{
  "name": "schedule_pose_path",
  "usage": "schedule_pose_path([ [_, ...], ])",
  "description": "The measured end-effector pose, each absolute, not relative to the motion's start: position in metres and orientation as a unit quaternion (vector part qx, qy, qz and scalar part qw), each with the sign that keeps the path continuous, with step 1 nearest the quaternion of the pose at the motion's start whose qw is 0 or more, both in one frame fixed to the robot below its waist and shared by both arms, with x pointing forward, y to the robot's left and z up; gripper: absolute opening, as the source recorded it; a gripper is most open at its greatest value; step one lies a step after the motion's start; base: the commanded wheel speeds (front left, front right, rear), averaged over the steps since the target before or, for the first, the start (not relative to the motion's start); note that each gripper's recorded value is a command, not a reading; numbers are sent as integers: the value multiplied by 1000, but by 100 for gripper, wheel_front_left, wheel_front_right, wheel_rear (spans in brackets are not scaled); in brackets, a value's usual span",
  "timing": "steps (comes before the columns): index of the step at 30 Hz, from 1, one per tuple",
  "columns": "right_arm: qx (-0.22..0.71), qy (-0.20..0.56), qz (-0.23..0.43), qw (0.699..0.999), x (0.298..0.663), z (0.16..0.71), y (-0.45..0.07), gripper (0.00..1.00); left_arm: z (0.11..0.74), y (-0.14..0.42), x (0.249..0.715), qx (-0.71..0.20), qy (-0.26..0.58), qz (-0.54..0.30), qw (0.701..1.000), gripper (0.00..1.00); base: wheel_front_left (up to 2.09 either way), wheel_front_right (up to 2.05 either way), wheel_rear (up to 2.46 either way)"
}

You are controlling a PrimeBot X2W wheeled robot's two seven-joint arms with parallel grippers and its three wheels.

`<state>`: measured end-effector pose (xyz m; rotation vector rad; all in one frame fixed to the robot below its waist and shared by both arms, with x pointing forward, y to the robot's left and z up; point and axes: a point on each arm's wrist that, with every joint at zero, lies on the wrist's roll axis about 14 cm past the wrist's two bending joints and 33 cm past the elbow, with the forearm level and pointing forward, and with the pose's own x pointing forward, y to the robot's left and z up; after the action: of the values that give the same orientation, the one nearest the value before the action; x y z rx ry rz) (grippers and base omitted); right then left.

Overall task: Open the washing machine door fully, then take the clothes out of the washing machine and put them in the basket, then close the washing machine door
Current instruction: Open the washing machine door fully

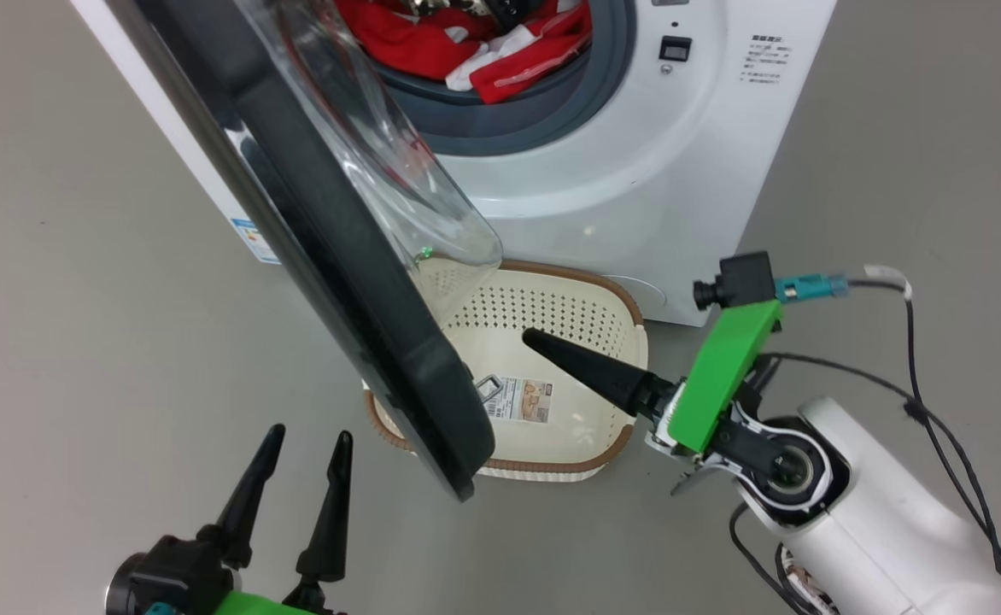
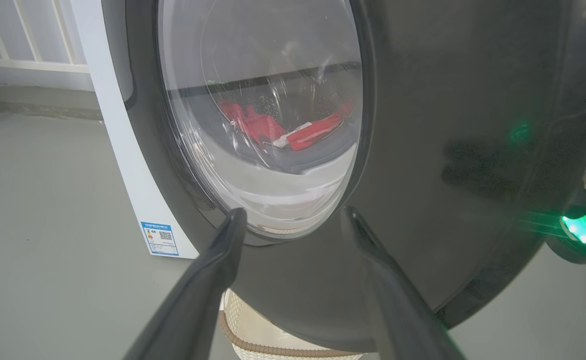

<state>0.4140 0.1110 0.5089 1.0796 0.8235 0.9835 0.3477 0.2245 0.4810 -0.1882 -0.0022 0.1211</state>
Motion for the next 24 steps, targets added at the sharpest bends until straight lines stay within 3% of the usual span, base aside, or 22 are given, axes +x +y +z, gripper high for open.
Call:
schedule_pose_path([
  [15, 518, 350, 337, 704, 415, 469, 61, 100, 482, 222, 353, -96, -4, 54, 994, 100, 0, 0, 0],
  [24, 522, 313, 282, 742, 424, 457, 26, 100, 484, 221, 353, -94, -7, 53, 994, 100, 0, 0, 0],
])
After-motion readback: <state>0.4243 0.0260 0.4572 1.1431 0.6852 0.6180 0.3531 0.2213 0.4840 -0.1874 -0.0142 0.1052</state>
